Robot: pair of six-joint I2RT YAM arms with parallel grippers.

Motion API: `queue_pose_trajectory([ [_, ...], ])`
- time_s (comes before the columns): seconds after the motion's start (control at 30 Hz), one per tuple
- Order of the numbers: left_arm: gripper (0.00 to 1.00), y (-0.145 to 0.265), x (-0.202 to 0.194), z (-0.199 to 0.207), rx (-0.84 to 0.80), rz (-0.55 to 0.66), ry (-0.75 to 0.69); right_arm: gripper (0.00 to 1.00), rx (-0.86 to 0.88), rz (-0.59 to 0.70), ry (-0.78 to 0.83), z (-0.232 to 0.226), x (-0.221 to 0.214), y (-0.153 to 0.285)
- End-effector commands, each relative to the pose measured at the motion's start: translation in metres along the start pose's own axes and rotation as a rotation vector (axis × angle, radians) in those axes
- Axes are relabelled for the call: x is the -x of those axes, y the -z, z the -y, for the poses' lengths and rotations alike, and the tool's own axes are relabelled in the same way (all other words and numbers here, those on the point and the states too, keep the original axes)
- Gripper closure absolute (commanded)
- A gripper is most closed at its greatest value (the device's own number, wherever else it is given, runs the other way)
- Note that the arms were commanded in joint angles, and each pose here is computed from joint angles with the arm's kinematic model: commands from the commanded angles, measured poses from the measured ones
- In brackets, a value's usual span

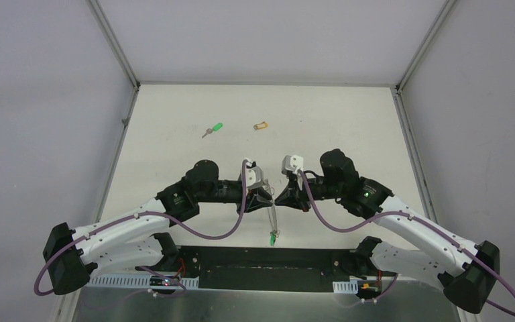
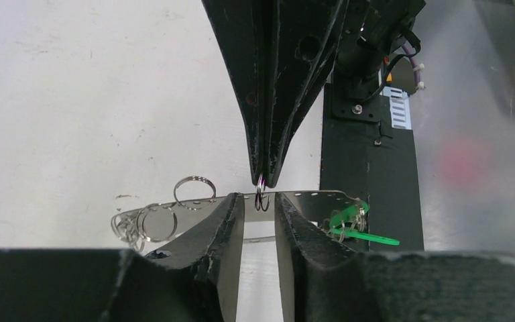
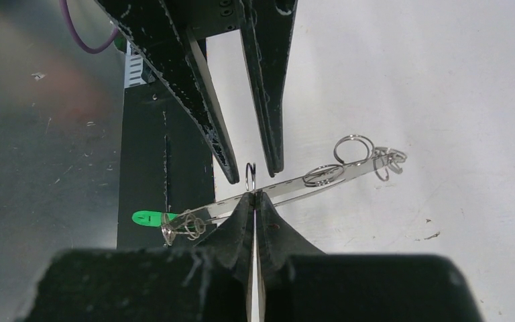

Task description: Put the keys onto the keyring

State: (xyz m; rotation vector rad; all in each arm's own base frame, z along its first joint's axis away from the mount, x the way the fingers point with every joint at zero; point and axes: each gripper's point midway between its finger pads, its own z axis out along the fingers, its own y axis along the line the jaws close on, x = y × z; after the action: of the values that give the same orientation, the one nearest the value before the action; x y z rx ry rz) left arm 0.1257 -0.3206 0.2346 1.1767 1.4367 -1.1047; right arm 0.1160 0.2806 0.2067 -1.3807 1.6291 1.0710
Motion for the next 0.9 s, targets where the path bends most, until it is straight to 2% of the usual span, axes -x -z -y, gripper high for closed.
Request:
queue_pose_trajectory([
  [0.0, 0.78, -0.003, 0.030, 0.008, -0.042, 0.093, -0.044, 1.00, -0.008, 0.065, 0.036, 0.001, 0.028, 0.003],
  [0.17, 0.80, -0.004, 0.028, 0.008, -0.048, 0.086, -0.041, 1.00, -0.011, 0.068, 0.037, 0.002, 0.029, 0.003],
  [0.37, 0.71, -0.004, 0.023, 0.006, -0.037, 0.072, -0.031, 1.00, -0.015, 0.072, 0.036, 0.002, 0.031, 0.003],
  [0.6, 0.73, -0.004, 0.015, 0.003, -0.019, 0.036, -0.014, 1.00, -0.023, 0.071, 0.032, 0.003, 0.030, 0.004],
  [0.73, 0.69, -0.003, 0.014, 0.000, 0.002, 0.020, -0.004, 1.00, -0.024, 0.075, 0.034, 0.003, 0.031, 0.005],
  [0.87, 0.69, 0.000, 0.015, -0.002, 0.022, 0.020, -0.002, 1.00, -0.023, 0.073, 0.031, 0.003, 0.031, 0.004],
])
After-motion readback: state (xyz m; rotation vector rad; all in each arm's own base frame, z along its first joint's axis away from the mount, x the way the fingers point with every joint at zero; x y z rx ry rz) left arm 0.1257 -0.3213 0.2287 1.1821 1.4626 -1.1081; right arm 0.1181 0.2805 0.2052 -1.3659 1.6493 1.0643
